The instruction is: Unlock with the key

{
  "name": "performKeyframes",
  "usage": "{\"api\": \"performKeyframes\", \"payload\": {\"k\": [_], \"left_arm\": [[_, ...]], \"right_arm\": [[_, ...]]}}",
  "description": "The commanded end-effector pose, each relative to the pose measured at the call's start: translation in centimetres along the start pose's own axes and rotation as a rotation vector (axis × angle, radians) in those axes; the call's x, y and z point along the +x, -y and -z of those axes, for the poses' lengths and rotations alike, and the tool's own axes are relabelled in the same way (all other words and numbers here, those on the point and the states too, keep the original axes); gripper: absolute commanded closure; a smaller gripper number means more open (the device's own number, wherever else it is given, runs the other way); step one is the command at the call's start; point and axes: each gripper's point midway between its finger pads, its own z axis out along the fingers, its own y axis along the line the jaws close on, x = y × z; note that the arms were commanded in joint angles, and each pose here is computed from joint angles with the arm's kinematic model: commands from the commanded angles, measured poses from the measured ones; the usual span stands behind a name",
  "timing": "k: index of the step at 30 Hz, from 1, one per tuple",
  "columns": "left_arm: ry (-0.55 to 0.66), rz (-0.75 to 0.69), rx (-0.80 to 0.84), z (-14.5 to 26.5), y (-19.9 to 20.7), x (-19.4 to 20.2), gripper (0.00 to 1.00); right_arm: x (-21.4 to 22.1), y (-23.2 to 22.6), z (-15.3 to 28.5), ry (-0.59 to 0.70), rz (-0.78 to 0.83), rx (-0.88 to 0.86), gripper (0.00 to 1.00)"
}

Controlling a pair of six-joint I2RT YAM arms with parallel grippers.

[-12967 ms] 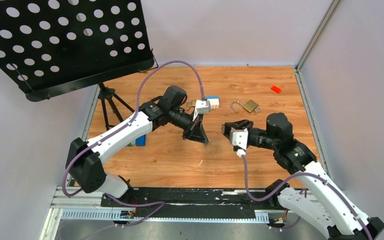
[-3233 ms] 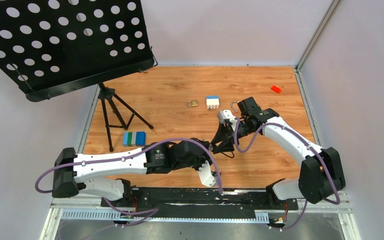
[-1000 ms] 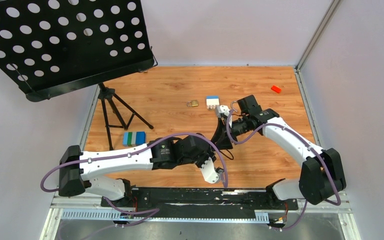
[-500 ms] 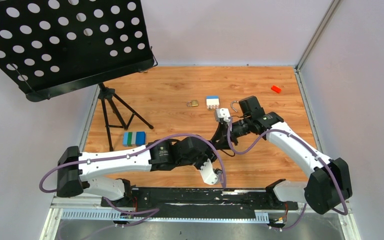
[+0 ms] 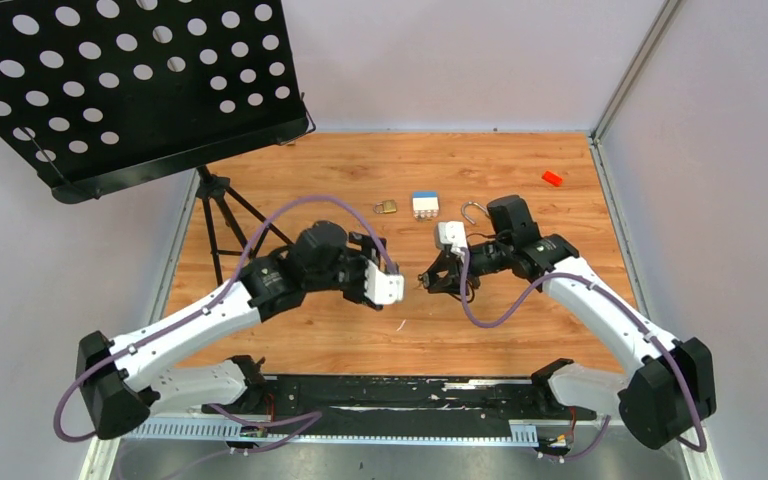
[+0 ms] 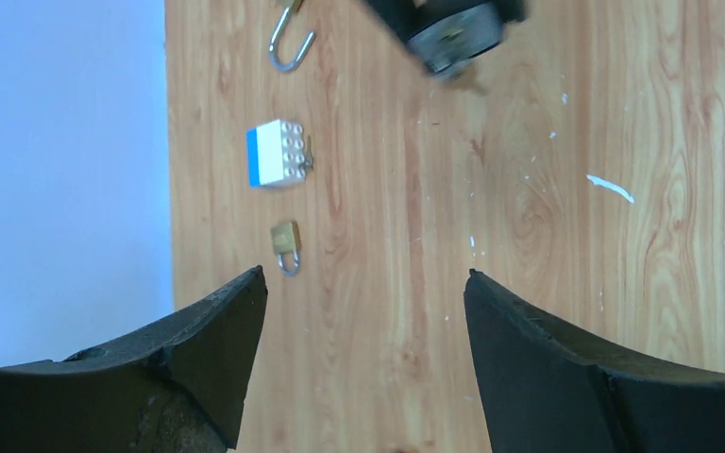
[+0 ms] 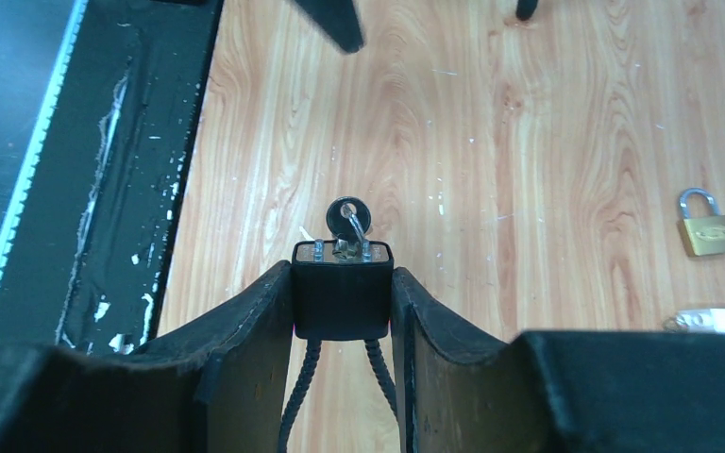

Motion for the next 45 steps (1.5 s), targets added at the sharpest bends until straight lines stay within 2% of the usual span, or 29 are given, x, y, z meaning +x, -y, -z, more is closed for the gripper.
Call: {"api": "performKeyframes", "payload": {"k": [1, 4, 8, 12, 17, 23, 34, 42, 45], "left_arm": [[0.216, 0.388, 0.038, 0.5, -1.4, -2.2, 0.20], [0.260, 0.613, 0.111, -0.7, -1.9, -2.1, 0.29], [0.258, 0.863, 0.244, -2.7, -1.7, -2.9, 0.41], [0.274, 1.046, 0.391, -4.1, -1.1, -3.7, 0.48], [0.291, 1.243, 0.459, -5.7, -1.1, -3.3, 0.54], [0.296, 1.338, 0.524, -7.0, -0.6, -3.2, 0.64], [0.300, 1.395, 0.547, -8.2, -0.4, -2.9, 0.78], [0.281, 1.436, 0.573, -8.8, 0.6, -2.4, 0.82], [0.274, 1.441, 0.572, -8.9, 0.7, -2.2, 0.76]], "right_arm": [[-1.8, 1.1, 0.6, 0.023, 0.138, 0.089, 1.00], [-1.8, 1.3, 0.4, 0.004, 0.176, 0.131, 1.00], [-1.2, 1.8, -0.1, -0.045, 0.240, 0.198, 1.00], [-0.4, 2.4, -0.3, -0.087, 0.271, 0.249, 1.00], [0.2, 2.6, -0.3, -0.107, 0.275, 0.258, 1.00], [0.9, 2.7, -0.7, -0.123, 0.261, 0.245, 1.00], [1.3, 2.9, -1.0, -0.134, 0.243, 0.240, 1.00], [1.2, 3.4, -0.9, -0.138, 0.231, 0.264, 1.00], [1.5, 3.5, -0.9, -0.146, 0.227, 0.268, 1.00]]}}
